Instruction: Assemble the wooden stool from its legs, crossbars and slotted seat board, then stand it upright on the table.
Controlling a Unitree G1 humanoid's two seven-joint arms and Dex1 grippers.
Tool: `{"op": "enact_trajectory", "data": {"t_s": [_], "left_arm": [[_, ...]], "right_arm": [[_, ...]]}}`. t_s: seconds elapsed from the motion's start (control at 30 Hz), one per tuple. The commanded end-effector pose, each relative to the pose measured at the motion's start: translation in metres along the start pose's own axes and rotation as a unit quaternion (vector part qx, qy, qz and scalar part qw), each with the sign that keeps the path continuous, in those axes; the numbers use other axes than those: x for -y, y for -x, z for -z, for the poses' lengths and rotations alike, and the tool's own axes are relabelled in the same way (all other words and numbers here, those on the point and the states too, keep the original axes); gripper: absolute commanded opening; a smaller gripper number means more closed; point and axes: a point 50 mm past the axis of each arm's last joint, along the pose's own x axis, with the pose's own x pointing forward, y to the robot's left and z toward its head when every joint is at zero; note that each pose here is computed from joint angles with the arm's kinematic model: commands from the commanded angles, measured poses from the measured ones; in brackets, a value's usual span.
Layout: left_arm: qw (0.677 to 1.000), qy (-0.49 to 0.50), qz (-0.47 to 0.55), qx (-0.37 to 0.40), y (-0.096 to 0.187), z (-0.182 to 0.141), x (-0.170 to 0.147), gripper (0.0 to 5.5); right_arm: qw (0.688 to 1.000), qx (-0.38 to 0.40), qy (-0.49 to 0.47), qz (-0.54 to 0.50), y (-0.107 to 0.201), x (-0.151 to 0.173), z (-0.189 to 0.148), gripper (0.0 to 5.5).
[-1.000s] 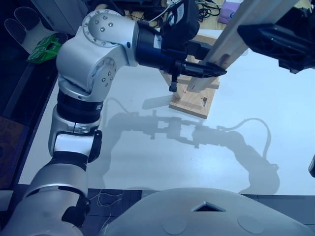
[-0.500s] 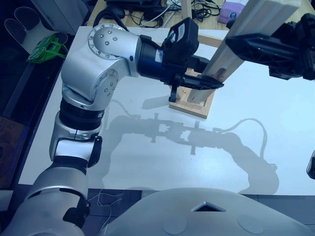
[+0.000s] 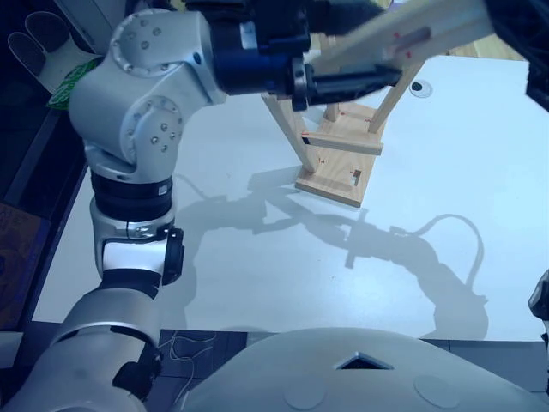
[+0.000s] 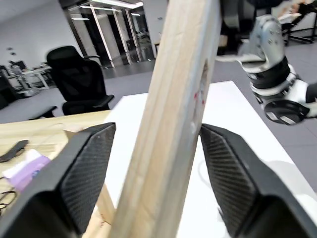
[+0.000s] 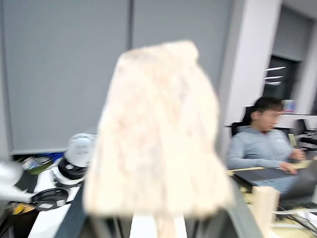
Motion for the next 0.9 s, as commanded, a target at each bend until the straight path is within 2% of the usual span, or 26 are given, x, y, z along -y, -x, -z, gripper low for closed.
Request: {"op": "enact_trajectory", "data": {"t_s": [0.03, 0.17, 0.23, 0.3, 0.37, 0.43, 0.53, 0.63, 0.77, 0.9], "left_arm": [[0.997, -0.003, -0.076, 0.015, 0.015, -0.013, -0.011, 3.89], [0.993, -0.007, -0.116, 0.032, 0.031, -0.015, -0.014, 3.91], [0.975, -0.019, -0.214, 0.052, 0.046, -0.022, -0.038, 3.91], [0.939, -0.034, -0.338, 0.046, 0.061, -0.017, -0.068, 3.91], [0.910, -0.041, -0.413, 0.014, 0.073, 0.006, -0.084, 3.91], [0.892, -0.028, -0.449, -0.053, 0.078, 0.054, -0.086, 3.91], [0.890, 0.005, -0.444, -0.104, 0.072, 0.099, -0.076, 3.91], [0.906, 0.058, -0.399, -0.127, 0.050, 0.138, -0.047, 3.91], [0.924, 0.096, -0.344, -0.134, 0.022, 0.159, -0.010, 3.91], [0.928, 0.107, -0.319, -0.159, 0.009, 0.169, 0.020, 3.91]], "right_arm": [[0.999, 0.018, 0.006, 0.026, 0.009, 0.001, -0.005, 1.02], [0.995, 0.063, 0.010, 0.074, 0.018, 0.007, -0.012, 1.02], [0.991, 0.078, 0.014, 0.108, 0.024, 0.012, -0.015, 1.02], [0.985, 0.081, 0.019, 0.150, 0.031, 0.016, -0.013, 1.02], [0.982, 0.077, 0.016, 0.174, 0.033, 0.017, -0.006, 1.02], [0.975, 0.065, 0.006, 0.214, 0.037, 0.016, 0.013, 1.02], [0.968, 0.049, -0.006, 0.247, 0.043, 0.015, 0.032, 1.02], [0.960, 0.014, -0.007, 0.278, 0.053, 0.019, 0.050, 1.02], [0.947, -0.027, 0.001, 0.320, 0.075, 0.022, 0.063, 1.02], [0.930, -0.056, -0.013, 0.363, 0.098, 0.024, 0.075, 1.02]]}}
